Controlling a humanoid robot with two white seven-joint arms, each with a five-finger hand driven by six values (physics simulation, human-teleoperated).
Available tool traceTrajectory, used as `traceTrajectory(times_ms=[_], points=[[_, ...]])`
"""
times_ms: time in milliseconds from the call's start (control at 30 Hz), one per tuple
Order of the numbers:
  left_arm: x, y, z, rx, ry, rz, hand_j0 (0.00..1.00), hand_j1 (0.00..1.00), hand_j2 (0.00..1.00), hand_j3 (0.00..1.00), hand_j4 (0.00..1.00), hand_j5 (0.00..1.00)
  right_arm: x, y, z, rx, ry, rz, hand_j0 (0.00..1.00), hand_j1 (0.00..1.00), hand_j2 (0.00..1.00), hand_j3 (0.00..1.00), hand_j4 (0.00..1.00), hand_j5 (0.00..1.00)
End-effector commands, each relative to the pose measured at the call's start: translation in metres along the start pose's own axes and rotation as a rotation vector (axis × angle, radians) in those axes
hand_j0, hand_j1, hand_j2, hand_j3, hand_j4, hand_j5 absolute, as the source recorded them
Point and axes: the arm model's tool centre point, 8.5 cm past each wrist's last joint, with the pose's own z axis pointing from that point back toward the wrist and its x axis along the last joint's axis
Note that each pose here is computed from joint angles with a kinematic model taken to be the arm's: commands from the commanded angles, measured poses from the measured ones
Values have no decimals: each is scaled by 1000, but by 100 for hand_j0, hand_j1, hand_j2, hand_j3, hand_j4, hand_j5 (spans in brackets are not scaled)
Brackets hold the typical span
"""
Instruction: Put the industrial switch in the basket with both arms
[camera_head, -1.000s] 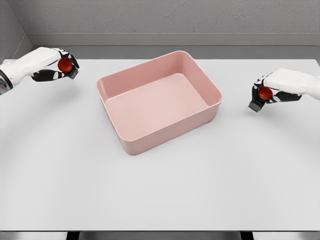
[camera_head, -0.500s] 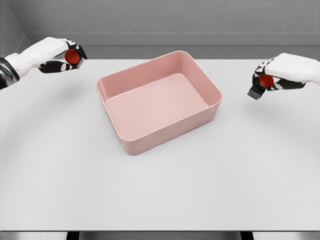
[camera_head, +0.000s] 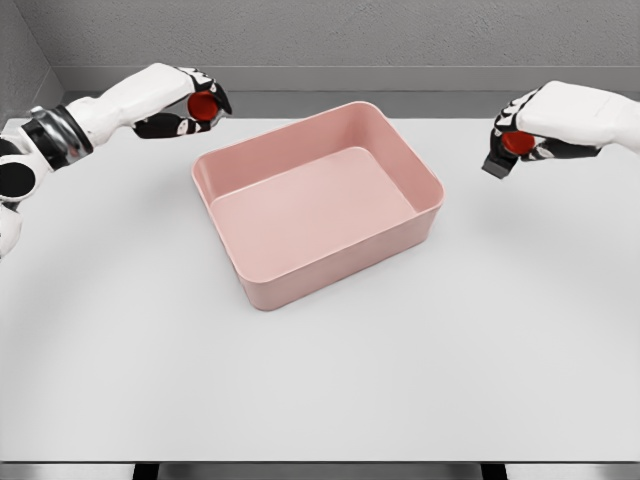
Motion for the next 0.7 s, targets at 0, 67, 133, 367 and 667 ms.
traceTrajectory(times_ms=[0,67,133,367,667], points=[[13,-7,-14,-3,-42,14,51,51,51,51,51,51,3,-2,-2,-6,-11,1,42,42,42,42,42,42],[20,-11,-23,-7,-63,22,51,51,51,51,51,51,6,-7,-4,-14,-20,11,42,42,42,42,42,42],[31,-12,-31,-14,-96,10,51,51,51,51,51,51,10,-9,-6,-18,-32,19,42,42,42,42,42,42],[59,-12,-47,-24,-177,-16,51,51,51,51,51,51,34,-22,-22,-50,-107,58,42,42,42,42,42,42],[72,2,-48,5,-216,-48,100,100,100,100,100,100,53,-29,-44,-53,-173,66,42,42,42,42,42,42]])
